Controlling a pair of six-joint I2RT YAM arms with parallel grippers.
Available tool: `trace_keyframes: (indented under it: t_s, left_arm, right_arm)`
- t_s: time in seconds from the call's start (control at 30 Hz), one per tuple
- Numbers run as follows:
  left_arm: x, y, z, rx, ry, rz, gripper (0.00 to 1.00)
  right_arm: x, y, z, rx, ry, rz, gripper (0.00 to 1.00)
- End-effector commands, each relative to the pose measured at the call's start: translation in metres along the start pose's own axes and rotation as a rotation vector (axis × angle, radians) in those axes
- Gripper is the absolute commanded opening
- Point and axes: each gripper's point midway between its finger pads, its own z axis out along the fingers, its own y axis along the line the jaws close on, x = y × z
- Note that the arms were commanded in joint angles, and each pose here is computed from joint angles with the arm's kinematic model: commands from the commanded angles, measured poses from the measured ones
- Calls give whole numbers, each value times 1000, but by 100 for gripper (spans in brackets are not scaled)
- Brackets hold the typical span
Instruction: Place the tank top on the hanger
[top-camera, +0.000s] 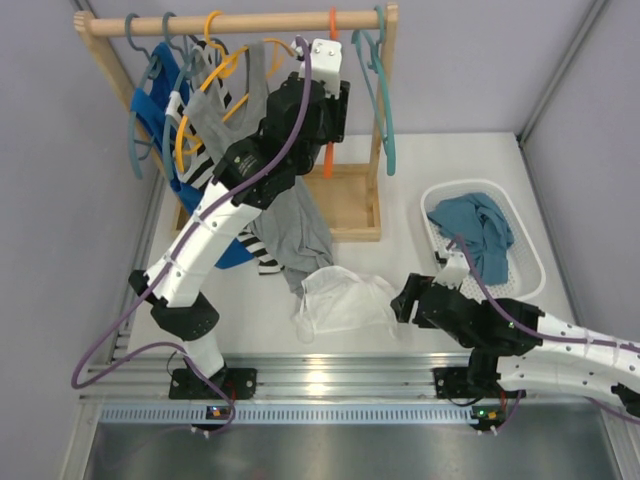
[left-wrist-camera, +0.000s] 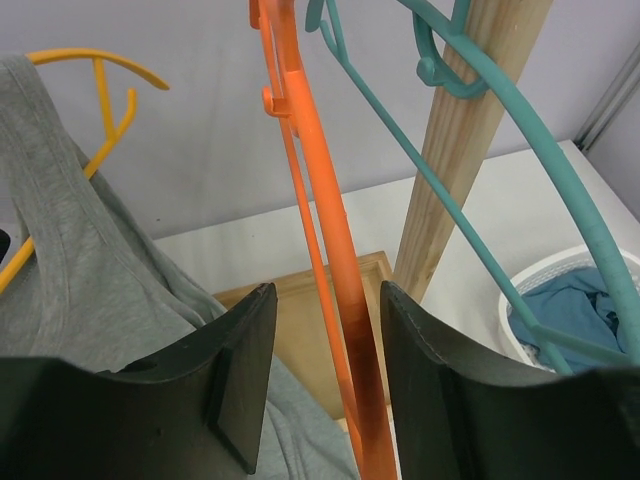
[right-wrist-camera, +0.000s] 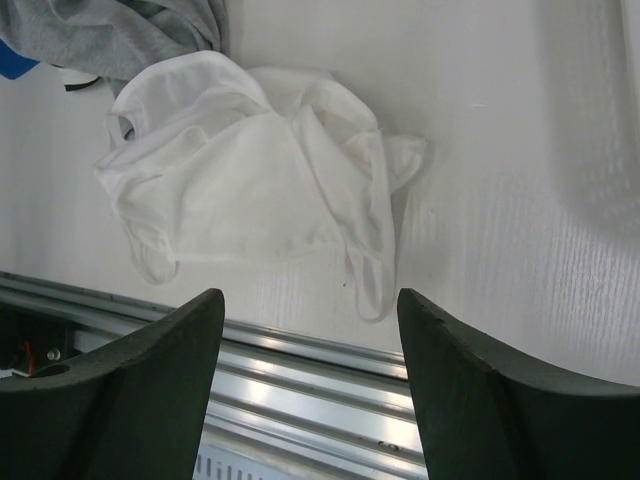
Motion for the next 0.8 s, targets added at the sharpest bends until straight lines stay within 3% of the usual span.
trace_keyframes:
  t_s: [0.0, 0.53, 0.67, 0.77]
  left_arm:
    - [11, 9, 2, -42, 32, 46, 50]
    - [25, 19, 2, -97, 59, 78, 43]
    - [24, 20, 3, -103, 48, 84, 29]
    - [19, 21, 2, -110, 27, 81, 13]
  right_arm:
    - [3, 6, 1, -19, 5, 7, 70]
    - [6, 3, 2, -18, 10, 12, 70]
    - [7, 2, 3, -18, 13, 11, 69]
    - [9, 2, 3, -17, 16, 9, 68]
